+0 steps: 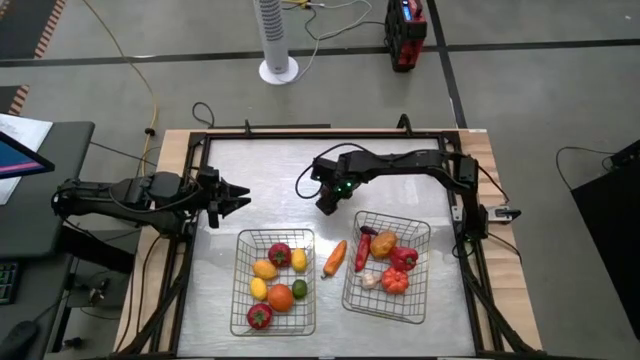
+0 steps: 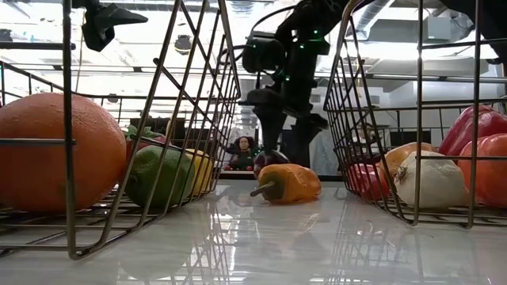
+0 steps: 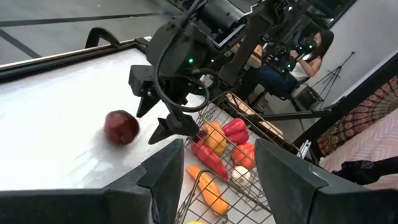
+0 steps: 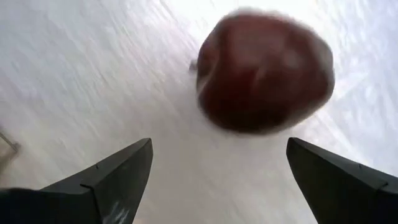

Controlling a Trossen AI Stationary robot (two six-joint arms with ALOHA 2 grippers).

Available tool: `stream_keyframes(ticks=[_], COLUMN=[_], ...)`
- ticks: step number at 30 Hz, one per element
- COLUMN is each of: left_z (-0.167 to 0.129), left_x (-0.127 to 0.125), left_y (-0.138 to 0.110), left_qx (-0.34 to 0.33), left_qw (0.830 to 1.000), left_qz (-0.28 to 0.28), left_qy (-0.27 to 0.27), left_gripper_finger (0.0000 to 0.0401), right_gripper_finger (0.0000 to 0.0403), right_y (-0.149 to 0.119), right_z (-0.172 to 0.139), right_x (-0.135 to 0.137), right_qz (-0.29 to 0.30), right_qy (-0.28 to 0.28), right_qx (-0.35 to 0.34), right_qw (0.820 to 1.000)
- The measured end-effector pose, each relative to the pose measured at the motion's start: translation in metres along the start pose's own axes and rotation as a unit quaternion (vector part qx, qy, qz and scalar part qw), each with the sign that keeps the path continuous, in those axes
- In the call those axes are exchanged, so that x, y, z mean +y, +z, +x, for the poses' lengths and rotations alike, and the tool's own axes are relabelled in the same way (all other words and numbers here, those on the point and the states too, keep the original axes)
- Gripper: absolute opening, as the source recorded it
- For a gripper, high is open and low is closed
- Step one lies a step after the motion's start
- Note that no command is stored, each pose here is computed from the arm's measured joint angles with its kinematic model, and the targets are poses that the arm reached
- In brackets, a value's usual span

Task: Sort produce into baskets
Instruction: Put the apple into the left brown wire basket

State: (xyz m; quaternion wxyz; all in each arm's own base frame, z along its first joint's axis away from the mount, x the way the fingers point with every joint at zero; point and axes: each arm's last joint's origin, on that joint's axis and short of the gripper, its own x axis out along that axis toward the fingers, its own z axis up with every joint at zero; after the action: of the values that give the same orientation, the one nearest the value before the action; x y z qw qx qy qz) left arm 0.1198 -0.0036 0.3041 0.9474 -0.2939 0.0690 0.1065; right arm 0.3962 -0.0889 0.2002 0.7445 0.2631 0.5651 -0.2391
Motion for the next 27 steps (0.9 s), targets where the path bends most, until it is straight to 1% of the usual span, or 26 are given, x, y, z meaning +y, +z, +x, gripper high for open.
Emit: stream_keyframes(ticks=[7, 12, 15, 18, 20, 24, 27], left_z=[0.0, 0.0, 0.0, 0.0, 0.0, 0.0, 0.0], left_x=[0.0, 0.0, 0.0, 0.0, 0.0, 0.0, 0.0], left_y=[0.0, 0.0, 0.0, 0.0, 0.0, 0.0, -0.001], left_qx=[0.0, 0.002, 0.002, 0.002, 0.003, 0.002, 0.003], left_qw=[1.0, 1.0, 1.0, 1.0, 1.0, 0.999, 0.999], left_qz=[-0.006, -0.017, -0.021, -0.021, -0.029, -0.041, -0.049], left_qy=[0.0, -0.003, -0.003, -0.003, -0.003, -0.001, 0.002], left_gripper_finger=[0.0183, 0.0183, 0.0183, 0.0183, 0.0183, 0.0183, 0.0183], right_gripper_finger=[0.0397, 0.0397, 0.0397, 0.0397, 0.0397, 0.0397, 0.0397], right_y=[0.007, 0.01, 0.013, 0.013, 0.014, 0.014, 0.015], right_z=[0.0, -0.001, -0.002, -0.001, -0.001, -0.001, -0.002], right_x=[-0.013, -0.021, -0.023, -0.024, -0.024, -0.024, -0.024], right_qz=[-0.075, -0.148, -0.204, -0.271, -0.307, -0.359, -0.379], right_qy=[0.01, 0.018, 0.02, 0.019, 0.008, 0.002, -0.013], right_qx=[0.004, 0.008, 0.0, -0.003, -0.005, -0.008, -0.011], right_qw=[0.997, 0.989, 0.979, 0.962, 0.952, 0.933, 0.925])
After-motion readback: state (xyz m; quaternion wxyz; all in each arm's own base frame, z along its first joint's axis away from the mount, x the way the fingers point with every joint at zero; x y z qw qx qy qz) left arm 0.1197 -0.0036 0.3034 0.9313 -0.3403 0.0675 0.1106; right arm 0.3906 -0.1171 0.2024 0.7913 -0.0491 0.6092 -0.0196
